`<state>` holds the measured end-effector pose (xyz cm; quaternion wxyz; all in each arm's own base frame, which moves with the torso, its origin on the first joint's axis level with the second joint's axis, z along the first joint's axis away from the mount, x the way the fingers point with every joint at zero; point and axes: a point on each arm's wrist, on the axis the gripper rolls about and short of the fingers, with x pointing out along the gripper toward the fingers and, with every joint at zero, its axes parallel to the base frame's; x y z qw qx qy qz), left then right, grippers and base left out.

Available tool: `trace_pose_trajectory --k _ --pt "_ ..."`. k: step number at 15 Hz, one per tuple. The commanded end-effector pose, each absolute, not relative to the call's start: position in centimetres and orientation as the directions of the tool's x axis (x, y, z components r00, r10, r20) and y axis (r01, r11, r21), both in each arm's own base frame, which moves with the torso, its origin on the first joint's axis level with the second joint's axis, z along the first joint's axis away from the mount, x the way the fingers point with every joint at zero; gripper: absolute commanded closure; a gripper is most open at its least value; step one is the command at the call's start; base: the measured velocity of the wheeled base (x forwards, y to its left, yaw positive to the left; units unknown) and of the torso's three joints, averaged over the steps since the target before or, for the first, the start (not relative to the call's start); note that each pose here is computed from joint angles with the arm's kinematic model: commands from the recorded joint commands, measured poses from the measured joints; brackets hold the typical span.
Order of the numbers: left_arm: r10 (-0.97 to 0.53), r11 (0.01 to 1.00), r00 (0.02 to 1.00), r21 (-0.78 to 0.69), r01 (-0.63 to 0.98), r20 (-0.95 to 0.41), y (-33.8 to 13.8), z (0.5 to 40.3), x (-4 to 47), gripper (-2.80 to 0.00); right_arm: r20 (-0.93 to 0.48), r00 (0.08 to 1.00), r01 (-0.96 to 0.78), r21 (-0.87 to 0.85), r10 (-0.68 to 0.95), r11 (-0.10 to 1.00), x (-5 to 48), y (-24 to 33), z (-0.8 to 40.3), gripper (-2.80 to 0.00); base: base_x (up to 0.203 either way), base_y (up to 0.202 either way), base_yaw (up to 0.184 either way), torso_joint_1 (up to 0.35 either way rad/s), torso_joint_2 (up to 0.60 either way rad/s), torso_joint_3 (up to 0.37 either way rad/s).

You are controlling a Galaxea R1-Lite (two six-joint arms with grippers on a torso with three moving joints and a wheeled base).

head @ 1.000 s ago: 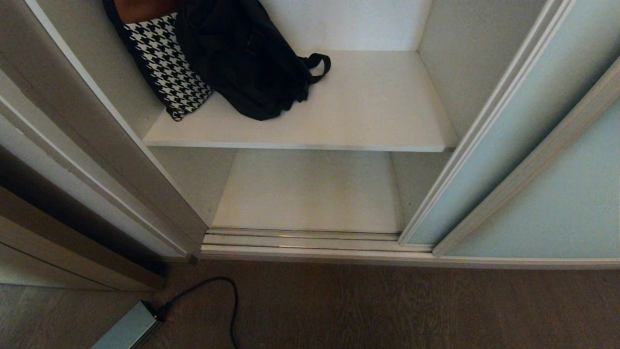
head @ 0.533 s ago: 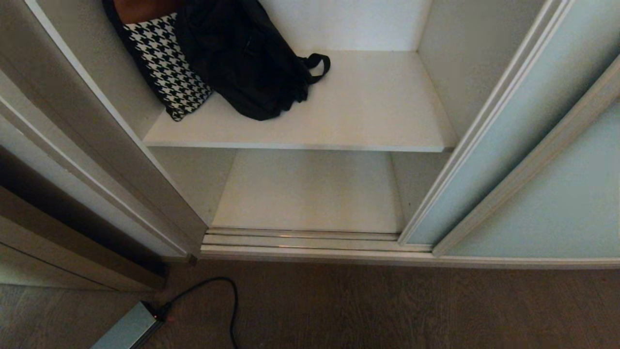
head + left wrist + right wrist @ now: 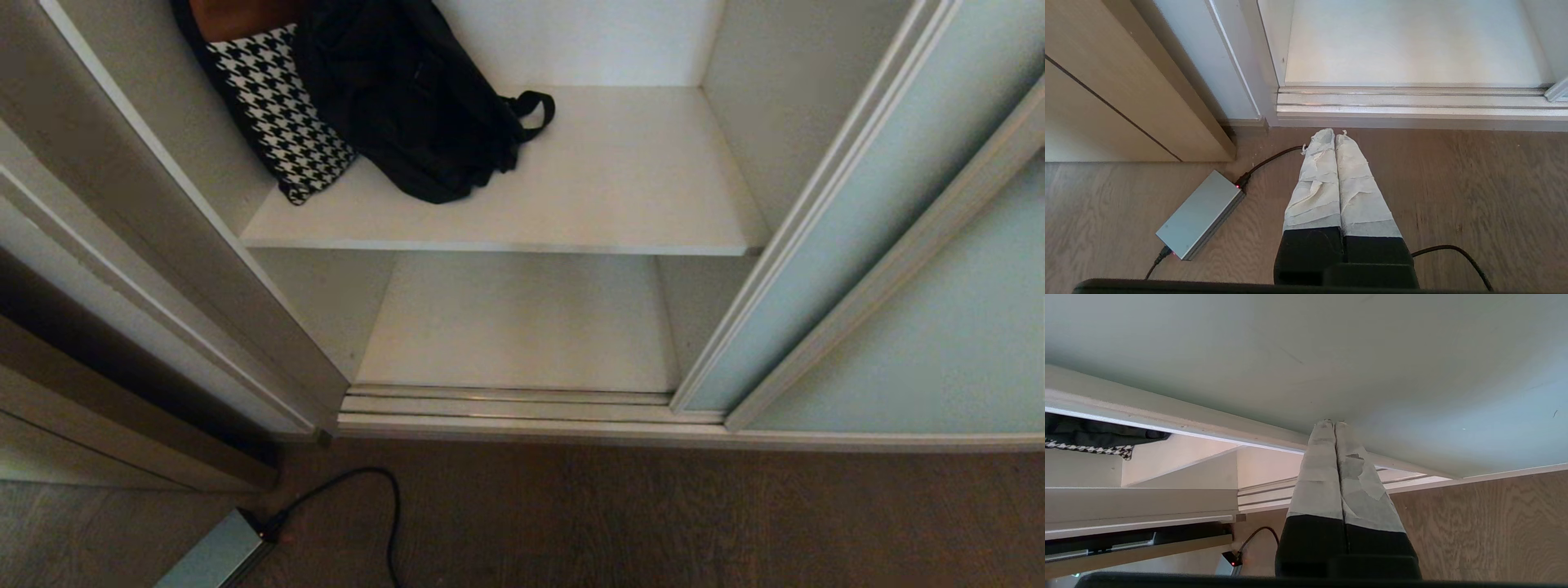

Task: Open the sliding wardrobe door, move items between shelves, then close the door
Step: Close the door

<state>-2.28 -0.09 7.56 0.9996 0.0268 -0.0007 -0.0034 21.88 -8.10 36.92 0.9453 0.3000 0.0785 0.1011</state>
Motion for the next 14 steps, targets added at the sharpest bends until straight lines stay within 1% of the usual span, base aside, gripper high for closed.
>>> trace_pose_trajectory --k 1,6,10,12,14 --pt "-0.006 0.999 1.000 0.054 0.006 0.000 -0.1 7.6 -2.3 0.00 -0.084 0.956 -0.182 0.580 0.281 0.794 21.9 -6.6 37.0 0.00 0.000 0.000 0.000 0.000 0.00 0.000" --pt "-0.006 0.999 1.000 0.054 0.006 0.000 -0.1 7.6 -2.3 0.00 -0.092 0.945 -0.210 0.567 0.315 0.797 22.8 -2.7 36.9 0.00 0.000 0.000 0.000 0.000 0.00 0.000" --pt "-0.006 0.999 1.000 0.054 0.006 0.000 -0.1 7.6 -2.3 0.00 -0.085 0.888 -0.337 0.549 0.452 0.765 22.4 1.6 37.1 0.00 0.000 0.000 0.000 0.000 0.00 0.000" --pt "-0.006 0.999 1.000 0.054 0.006 0.000 -0.1 7.6 -2.3 0.00 -0.079 0.837 -0.430 0.517 0.541 0.740 21.0 4.5 37.3 0.00 0.000 0.000 0.000 0.000 0.00 0.000" --pt "-0.006 0.999 1.000 0.054 0.006 0.000 -0.1 7.6 -2.3 0.00 -0.057 0.805 -0.498 0.474 0.590 0.726 18.2 6.3 37.5 0.00 0.000 0.000 0.000 0.000 0.00 0.000"
